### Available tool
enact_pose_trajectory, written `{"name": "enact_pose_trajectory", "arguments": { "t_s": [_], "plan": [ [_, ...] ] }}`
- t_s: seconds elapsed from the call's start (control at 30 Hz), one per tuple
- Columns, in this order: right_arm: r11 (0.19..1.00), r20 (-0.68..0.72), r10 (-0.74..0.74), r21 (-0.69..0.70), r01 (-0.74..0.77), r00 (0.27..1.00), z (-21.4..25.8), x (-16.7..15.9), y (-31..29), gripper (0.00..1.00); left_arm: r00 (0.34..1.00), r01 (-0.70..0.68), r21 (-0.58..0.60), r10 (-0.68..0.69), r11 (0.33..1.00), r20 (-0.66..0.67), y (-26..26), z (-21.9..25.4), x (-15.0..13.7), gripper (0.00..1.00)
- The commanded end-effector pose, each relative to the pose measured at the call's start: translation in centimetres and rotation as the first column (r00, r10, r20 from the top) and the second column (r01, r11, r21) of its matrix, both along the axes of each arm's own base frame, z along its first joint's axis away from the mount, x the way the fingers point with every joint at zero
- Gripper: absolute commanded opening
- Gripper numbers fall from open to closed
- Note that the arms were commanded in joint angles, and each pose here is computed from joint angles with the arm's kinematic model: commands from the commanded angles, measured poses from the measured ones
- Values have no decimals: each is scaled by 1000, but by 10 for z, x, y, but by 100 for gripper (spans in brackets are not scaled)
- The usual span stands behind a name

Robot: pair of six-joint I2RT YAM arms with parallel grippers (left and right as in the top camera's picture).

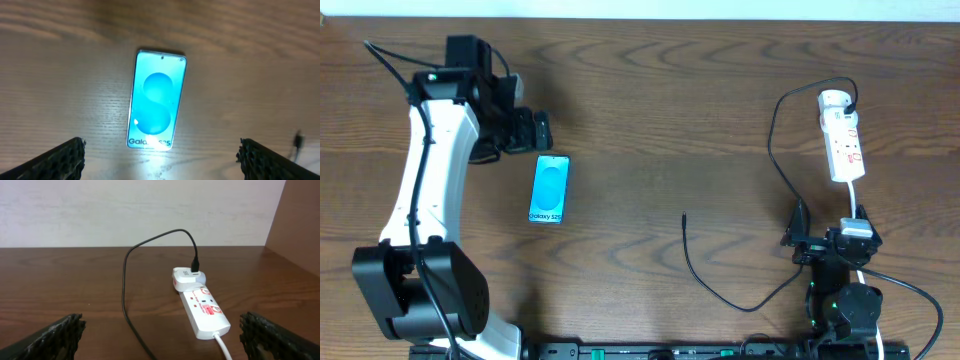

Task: Plug charger to phone and switch on socket
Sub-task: 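Lower the left gripper and close it on the phone's bottom end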

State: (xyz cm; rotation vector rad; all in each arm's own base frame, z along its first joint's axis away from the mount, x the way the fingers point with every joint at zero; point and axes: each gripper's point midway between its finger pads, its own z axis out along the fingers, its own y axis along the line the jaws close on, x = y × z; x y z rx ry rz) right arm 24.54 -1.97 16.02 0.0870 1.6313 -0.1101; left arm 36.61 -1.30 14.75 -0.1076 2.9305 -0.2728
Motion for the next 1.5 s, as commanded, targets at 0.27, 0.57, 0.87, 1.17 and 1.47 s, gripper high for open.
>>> {"name": "enact_pose_trajectory", "arguments": {
  "t_s": [0.27, 0.57, 0.87, 1.17, 1.47],
  "plan": [
    [1000, 0, -8, 12, 8, 1000, -1, 0, -2, 99, 997, 6, -12, -7, 1000, -73, -3, -84, -27, 98],
    [1000, 0, -8, 12, 8, 1000, -1, 0, -2, 99, 998, 7, -11, -7, 1000, -61, -3, -110, -33, 98],
    [1000, 0, -8, 12, 8, 1000, -1, 0, -2, 99, 997, 58, 57, -54, 997, -60, -5, -114, -34, 98],
    [1000, 0, -8, 12, 8, 1000, -1, 0, -2, 99, 996, 87, 205, -84, 975, -26, -19, -114, -26, 98],
    [1000, 0, -8, 12, 8, 1000, -1, 0, -2, 99, 999, 41, 201, -38, 979, -16, -19, -125, -17, 98]
  ]
}}
